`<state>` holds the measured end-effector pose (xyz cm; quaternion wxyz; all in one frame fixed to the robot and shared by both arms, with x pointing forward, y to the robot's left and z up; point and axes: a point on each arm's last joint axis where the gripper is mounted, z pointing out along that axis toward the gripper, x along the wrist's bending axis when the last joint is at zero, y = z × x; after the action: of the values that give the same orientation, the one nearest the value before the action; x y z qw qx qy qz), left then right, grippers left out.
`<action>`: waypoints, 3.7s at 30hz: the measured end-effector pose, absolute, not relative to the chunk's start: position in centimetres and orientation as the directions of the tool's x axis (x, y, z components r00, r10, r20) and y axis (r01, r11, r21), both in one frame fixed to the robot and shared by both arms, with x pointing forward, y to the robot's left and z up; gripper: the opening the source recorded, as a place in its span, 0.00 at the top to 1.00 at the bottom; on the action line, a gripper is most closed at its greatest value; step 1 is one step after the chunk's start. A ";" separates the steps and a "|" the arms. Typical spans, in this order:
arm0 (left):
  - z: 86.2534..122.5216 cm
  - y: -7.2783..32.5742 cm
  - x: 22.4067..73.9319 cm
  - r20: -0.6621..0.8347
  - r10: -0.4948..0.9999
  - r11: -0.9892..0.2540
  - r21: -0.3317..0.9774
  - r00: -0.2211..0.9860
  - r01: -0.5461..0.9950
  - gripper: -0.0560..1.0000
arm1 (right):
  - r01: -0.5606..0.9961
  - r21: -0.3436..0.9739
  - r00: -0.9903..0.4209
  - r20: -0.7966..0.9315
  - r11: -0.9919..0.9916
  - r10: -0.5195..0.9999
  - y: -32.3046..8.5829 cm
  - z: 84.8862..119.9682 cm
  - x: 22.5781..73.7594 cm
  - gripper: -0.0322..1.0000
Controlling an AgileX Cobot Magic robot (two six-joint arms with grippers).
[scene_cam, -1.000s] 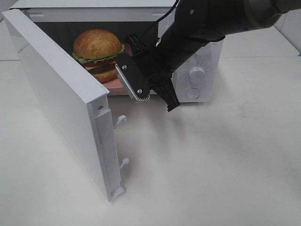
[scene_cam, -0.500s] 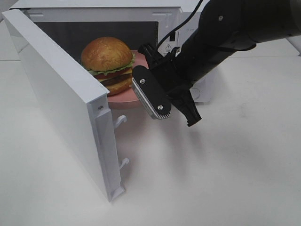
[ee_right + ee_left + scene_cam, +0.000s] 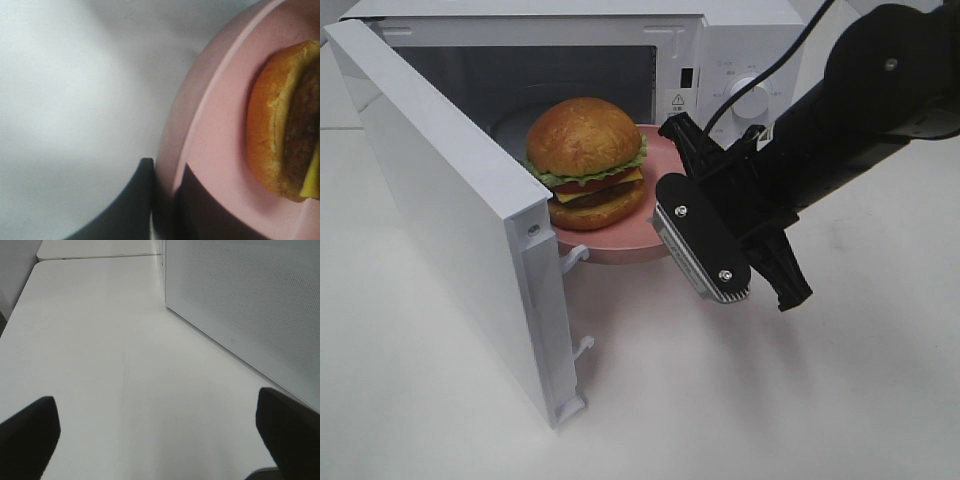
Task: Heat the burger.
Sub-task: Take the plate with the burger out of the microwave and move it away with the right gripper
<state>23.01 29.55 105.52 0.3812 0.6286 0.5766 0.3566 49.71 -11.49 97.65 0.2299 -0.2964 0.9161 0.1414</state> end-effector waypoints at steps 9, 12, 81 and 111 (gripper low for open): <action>105.5 29.5 23.0 0.009 0.997 -0.045 0.890 0.081 0.453 0.01 | -0.585 0.128 -0.725 -0.524 0.801 -0.447 -13.4 98.2 46.9 0.89; 105.5 29.5 23.0 0.009 0.997 -0.045 0.890 0.081 0.453 0.01 | -0.574 0.129 -0.731 -0.525 0.808 -0.436 -14.0 98.3 46.1 0.89; 105.5 29.5 23.0 0.009 0.997 -0.045 0.890 0.081 0.453 0.01 | 0.336 0.168 -0.733 -0.572 0.927 0.370 -25.1 102.1 37.6 0.89; 105.5 29.5 23.0 0.009 0.997 -0.045 0.890 0.081 0.453 0.01 | 0.872 0.147 -0.330 -0.530 0.468 0.782 -25.6 98.4 39.6 0.89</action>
<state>23.01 29.55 105.52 0.3812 0.6286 0.5766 0.3566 39.55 -25.61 98.43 0.2750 0.5094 0.8113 -0.0818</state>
